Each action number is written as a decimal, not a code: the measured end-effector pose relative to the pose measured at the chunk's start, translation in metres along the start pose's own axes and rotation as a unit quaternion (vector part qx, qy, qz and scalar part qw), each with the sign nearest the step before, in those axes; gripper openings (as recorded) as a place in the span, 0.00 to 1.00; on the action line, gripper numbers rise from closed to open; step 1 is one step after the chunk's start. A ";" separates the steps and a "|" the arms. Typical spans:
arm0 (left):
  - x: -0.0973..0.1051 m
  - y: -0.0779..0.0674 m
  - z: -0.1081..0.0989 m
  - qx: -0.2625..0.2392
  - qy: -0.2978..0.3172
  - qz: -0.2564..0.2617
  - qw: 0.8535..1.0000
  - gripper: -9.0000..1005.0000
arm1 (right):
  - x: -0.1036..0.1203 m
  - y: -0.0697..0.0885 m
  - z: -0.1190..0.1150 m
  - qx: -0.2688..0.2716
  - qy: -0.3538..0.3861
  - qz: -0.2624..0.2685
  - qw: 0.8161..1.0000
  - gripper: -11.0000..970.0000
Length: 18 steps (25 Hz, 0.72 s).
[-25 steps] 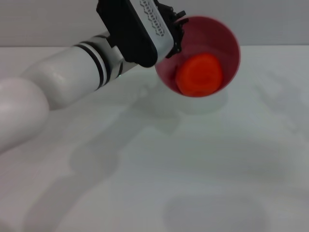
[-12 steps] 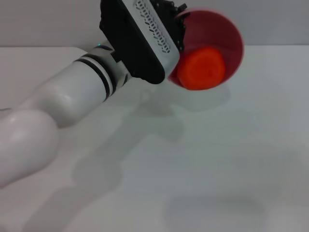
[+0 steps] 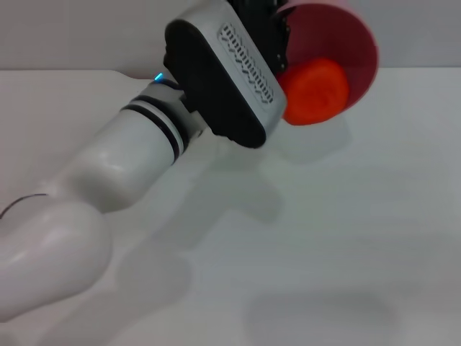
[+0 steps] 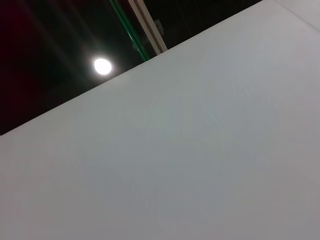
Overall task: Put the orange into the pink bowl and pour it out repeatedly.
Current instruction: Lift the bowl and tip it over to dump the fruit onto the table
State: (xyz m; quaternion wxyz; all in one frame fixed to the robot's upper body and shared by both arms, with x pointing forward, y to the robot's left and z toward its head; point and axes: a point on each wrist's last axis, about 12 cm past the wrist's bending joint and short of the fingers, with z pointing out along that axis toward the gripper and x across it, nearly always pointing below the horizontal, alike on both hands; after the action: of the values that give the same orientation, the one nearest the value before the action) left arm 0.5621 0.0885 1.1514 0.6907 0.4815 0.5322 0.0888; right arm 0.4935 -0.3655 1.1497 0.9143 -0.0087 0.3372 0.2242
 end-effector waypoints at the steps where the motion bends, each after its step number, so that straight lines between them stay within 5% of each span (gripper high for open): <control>1: -0.001 -0.001 0.000 -0.001 -0.001 0.002 1.000 0.05 | 0.000 0.000 0.001 -0.001 -0.001 0.001 1.000 0.67; 18: -0.015 -0.015 -0.005 -0.034 -0.035 0.010 0.999 0.05 | 0.008 0.005 0.009 -0.016 0.000 0.015 1.000 0.66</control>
State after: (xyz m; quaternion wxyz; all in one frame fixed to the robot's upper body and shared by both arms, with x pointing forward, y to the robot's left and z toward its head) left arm 0.5460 0.0738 1.1500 0.7238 0.4659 0.4997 0.0962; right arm 0.5020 -0.3563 1.1522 0.9103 -0.0180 0.3341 0.2436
